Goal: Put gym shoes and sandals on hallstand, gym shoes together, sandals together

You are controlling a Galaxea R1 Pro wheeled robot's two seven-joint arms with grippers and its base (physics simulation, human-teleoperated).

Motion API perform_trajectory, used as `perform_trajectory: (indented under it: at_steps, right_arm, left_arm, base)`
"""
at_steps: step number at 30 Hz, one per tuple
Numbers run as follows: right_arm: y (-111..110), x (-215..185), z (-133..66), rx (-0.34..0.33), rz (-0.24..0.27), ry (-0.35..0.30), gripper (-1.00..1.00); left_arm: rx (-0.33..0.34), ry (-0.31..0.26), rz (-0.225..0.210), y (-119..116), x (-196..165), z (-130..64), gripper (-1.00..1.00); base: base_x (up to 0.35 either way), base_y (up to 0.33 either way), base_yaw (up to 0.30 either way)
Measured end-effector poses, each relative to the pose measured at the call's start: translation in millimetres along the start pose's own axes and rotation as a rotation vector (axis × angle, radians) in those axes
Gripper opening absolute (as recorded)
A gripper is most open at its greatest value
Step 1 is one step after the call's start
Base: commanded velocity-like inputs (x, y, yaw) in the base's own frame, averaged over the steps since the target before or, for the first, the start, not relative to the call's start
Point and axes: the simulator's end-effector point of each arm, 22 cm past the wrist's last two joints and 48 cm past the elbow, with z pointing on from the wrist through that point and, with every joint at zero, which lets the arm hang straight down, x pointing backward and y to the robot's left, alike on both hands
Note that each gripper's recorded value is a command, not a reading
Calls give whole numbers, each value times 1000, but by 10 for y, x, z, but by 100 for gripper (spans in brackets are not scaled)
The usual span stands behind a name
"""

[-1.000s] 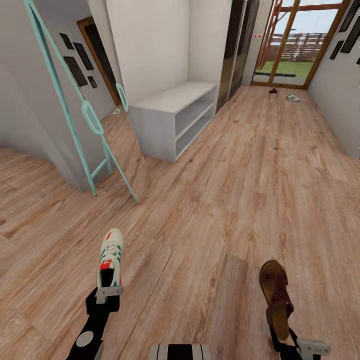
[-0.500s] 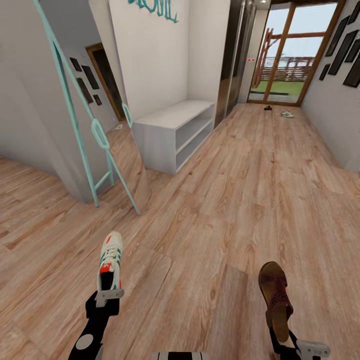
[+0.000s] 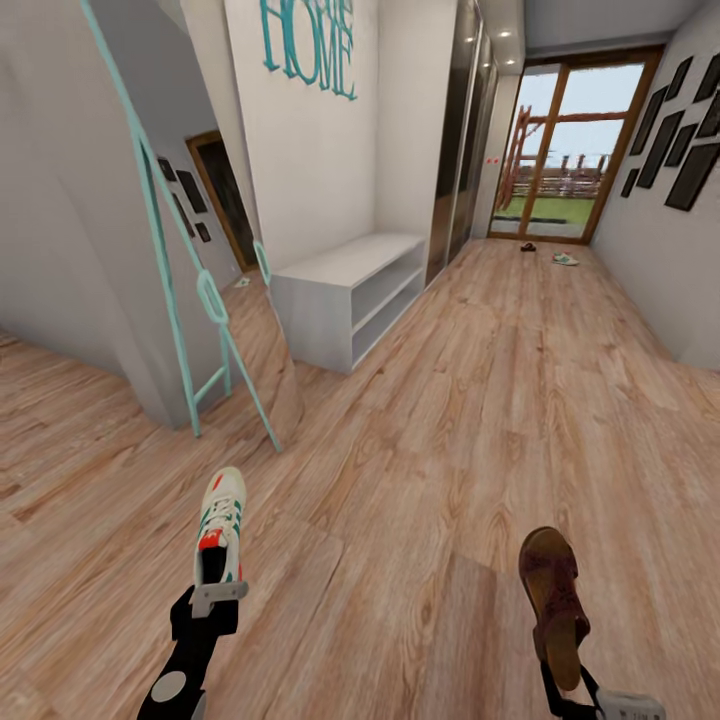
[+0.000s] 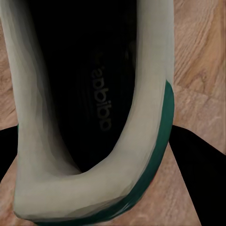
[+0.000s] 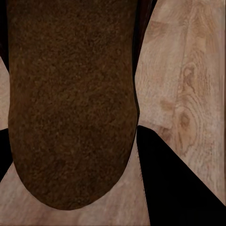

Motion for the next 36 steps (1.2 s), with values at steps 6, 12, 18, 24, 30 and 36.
perform_trajectory:
  at_steps: [6, 12, 18, 24, 30, 36]
  right_arm:
    - [2, -174, -70, 3, -9, -79, -100]
    - [-12, -351, -90, 7, -7, -91, -100]
    - [-44, -503, -110, 16, -3, -95, -100]
    - [-36, -546, -118, 15, -3, -94, -100]
    - [143, -510, -131, 1, 18, -91, -100]
    - [192, -491, -132, -1, 26, -87, -100]
  left_arm:
    - [-1, -14, -4, 9, -99, -42, -100]
    - [-1, -21, -5, 27, -268, -91, -100]
    - [-3, -22, -5, 49, -409, -131, -100]
    - [4, -24, -5, 10, -456, -152, -100]
    - [4, -24, -8, -3, -452, -156, -100]
    - [-39, -21, -13, 85, -440, -155, -100]
  base:
    - [0, 0, 0]
    - [0, 0, 0]
    - [0, 0, 0]
    - [0, 0, 21]
    - [-1, 0, 235]
    - [-230, 19, 274]
